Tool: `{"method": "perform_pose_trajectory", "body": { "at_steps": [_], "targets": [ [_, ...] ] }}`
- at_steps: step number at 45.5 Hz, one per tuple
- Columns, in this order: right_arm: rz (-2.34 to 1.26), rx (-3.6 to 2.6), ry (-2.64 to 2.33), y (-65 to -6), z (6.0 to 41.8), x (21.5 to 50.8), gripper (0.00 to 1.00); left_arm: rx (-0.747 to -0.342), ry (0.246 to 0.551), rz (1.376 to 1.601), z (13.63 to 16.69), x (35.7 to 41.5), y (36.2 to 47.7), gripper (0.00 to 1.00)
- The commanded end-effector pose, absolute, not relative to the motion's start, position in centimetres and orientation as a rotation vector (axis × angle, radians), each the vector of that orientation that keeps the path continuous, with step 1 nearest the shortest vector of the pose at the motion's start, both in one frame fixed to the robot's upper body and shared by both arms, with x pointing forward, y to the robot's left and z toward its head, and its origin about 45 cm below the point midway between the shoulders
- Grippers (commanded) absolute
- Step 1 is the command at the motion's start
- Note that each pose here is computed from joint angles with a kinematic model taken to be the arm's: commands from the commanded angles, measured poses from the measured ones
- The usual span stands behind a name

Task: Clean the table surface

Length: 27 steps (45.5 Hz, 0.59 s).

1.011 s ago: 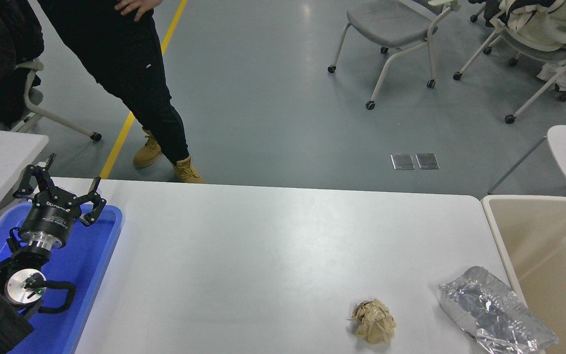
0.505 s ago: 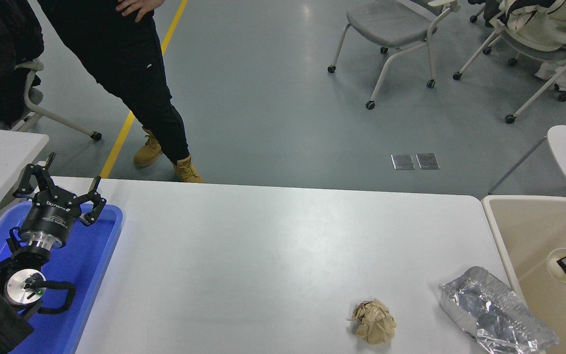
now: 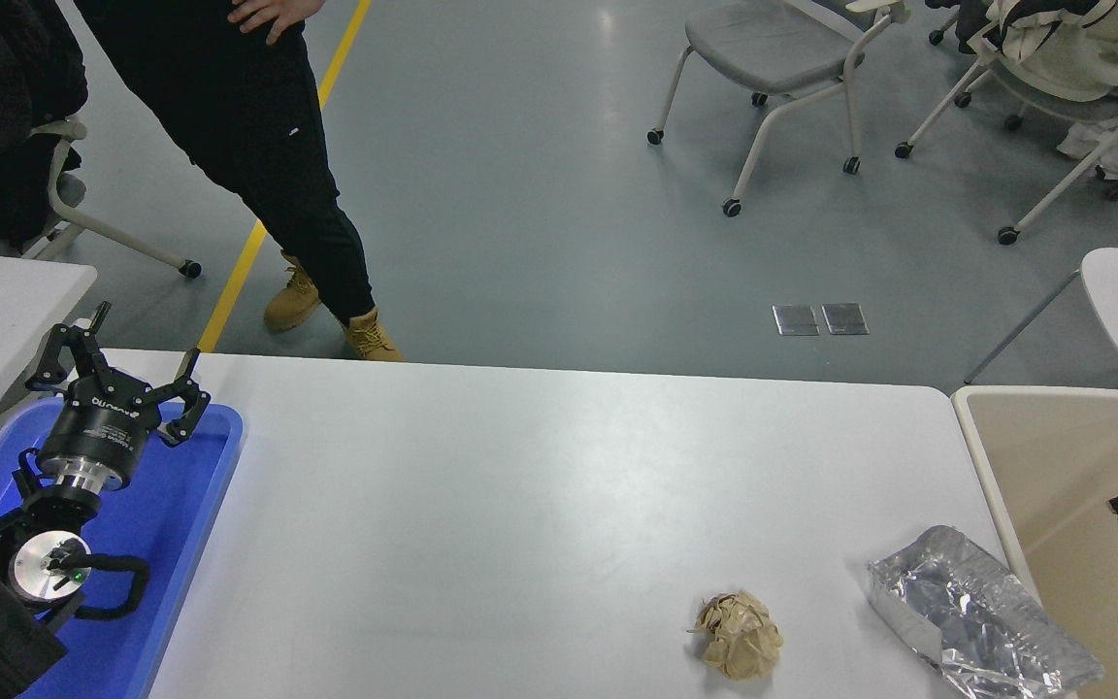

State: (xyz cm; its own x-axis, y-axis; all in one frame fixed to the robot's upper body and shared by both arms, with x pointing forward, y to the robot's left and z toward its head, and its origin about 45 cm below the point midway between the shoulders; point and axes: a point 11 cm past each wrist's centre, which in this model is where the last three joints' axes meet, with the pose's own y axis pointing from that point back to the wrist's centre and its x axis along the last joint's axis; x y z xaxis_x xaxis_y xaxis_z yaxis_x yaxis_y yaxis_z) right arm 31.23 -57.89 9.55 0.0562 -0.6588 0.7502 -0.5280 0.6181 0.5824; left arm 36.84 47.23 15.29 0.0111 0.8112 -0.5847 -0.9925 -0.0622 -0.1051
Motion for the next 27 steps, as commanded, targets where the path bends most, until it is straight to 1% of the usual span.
{"method": "perform_pose_trajectory", "body": {
  "at_steps": [1, 2, 3, 5, 6, 7, 9, 11, 12, 15, 18, 20, 22, 23, 27],
  "targets": [
    [-0.058, 0.916, -1.664, -60.6, 12.5, 31.3, 1.00, -0.585, 0.396, 1.540, 15.25, 36.83, 47.2, 1.00],
    [-0.047, 0.901, -1.671, -61.0, 13.0, 31.2, 1.00, -0.586, 0.395, 1.540, 15.32, 36.84, 47.3, 1.00],
    [-0.038, 0.886, -1.679, -61.4, 13.4, 31.2, 1.00, -0.586, 0.396, 1.540, 15.28, 36.83, 47.2, 1.00],
    [-0.025, 0.872, -1.690, -61.8, 14.0, 31.1, 1.00, -0.585, 0.395, 1.539, 15.30, 36.83, 47.2, 1.00],
    [-0.029, 0.880, -1.691, -61.7, 14.0, 31.3, 1.00, -0.585, 0.396, 1.540, 15.26, 36.83, 47.2, 1.00],
    [-0.027, 0.881, -1.692, -61.8, 14.1, 31.4, 1.00, -0.585, 0.395, 1.539, 15.30, 36.83, 47.2, 1.00],
    [-0.026, 0.880, -1.696, -61.9, 14.3, 31.4, 1.00, -0.585, 0.397, 1.538, 15.26, 36.84, 47.2, 1.00],
    [-0.032, 0.888, -1.702, -61.7, 14.2, 31.5, 1.00, -0.585, 0.395, 1.539, 15.30, 36.83, 47.2, 1.00],
    [-0.038, 0.897, -1.702, -61.5, 14.0, 31.6, 1.00, -0.585, 0.397, 1.538, 15.26, 36.84, 47.2, 1.00],
    [-0.061, 0.936, -1.701, -60.8, 13.6, 32.1, 1.00, -0.588, 0.395, 1.538, 15.34, 36.90, 47.2, 1.00],
    [-0.084, 0.955, -1.717, -61.1, 14.1, 32.3, 1.00, -0.585, 0.397, 1.538, 15.26, 36.84, 47.2, 1.00],
    [-0.113, 0.979, -1.740, -61.1, 14.4, 32.4, 1.00, -0.586, 0.396, 1.540, 15.28, 36.83, 47.2, 1.00],
    [-0.157, 1.020, -1.780, -60.8, 14.5, 32.8, 1.00, -0.587, 0.396, 1.539, 15.28, 36.85, 47.2, 1.00],
    [-0.184, 1.044, -1.806, -60.5, 14.7, 33.0, 1.00, -0.585, 0.394, 1.540, 15.35, 36.87, 47.3, 1.00],
    [-0.312, 1.180, -1.967, -59.1, 15.9, 34.4, 1.00, -0.585, 0.396, 1.540, 15.25, 36.83, 47.2, 1.00]
  ]
}}
